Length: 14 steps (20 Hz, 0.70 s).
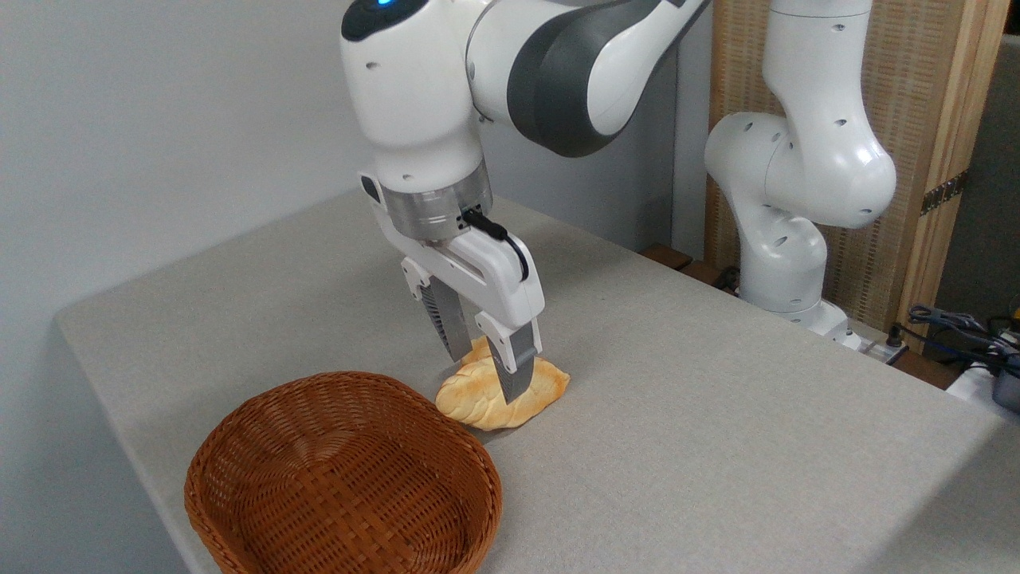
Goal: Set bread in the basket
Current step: 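Close the gripper around the braided bread roll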
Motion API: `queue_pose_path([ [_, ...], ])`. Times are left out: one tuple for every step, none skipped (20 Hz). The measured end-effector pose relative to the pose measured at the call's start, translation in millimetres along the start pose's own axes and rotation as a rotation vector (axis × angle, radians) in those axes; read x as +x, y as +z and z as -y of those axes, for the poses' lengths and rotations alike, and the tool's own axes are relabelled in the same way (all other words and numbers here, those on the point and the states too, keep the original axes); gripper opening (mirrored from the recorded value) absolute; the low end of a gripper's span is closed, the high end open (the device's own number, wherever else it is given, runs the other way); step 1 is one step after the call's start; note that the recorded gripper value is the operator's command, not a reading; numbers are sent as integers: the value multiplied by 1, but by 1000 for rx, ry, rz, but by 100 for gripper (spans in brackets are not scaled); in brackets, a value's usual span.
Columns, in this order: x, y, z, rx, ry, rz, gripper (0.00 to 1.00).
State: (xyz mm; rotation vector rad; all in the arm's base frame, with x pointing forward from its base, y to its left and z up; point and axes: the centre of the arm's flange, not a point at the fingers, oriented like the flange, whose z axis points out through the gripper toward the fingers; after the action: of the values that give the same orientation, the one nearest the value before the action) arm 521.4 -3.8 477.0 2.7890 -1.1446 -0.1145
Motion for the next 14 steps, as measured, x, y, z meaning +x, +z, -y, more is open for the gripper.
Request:
queue_pose_path([
  [0, 5, 1, -7, 0, 7, 97],
  [1, 9, 2, -13, 1, 14, 97],
  [1, 13, 3, -18, 1, 20, 97],
  [2, 16, 3, -22, 1, 24, 92],
  [3, 18, 4, -25, 2, 27, 78],
  [4, 20, 4, -27, 4, 30, 57],
  [5, 22, 3, -29, 7, 33, 38],
  [6, 23, 2, -30, 10, 35, 27],
  [7, 24, 2, -31, 12, 36, 21],
  [8, 25, 2, -32, 16, 38, 17],
  [8, 26, 2, -34, 20, 40, 16],
  [9, 28, 2, -36, 23, 42, 16],
  [9, 29, 3, -38, 24, 44, 16],
  [9, 31, 3, -40, 24, 46, 16],
])
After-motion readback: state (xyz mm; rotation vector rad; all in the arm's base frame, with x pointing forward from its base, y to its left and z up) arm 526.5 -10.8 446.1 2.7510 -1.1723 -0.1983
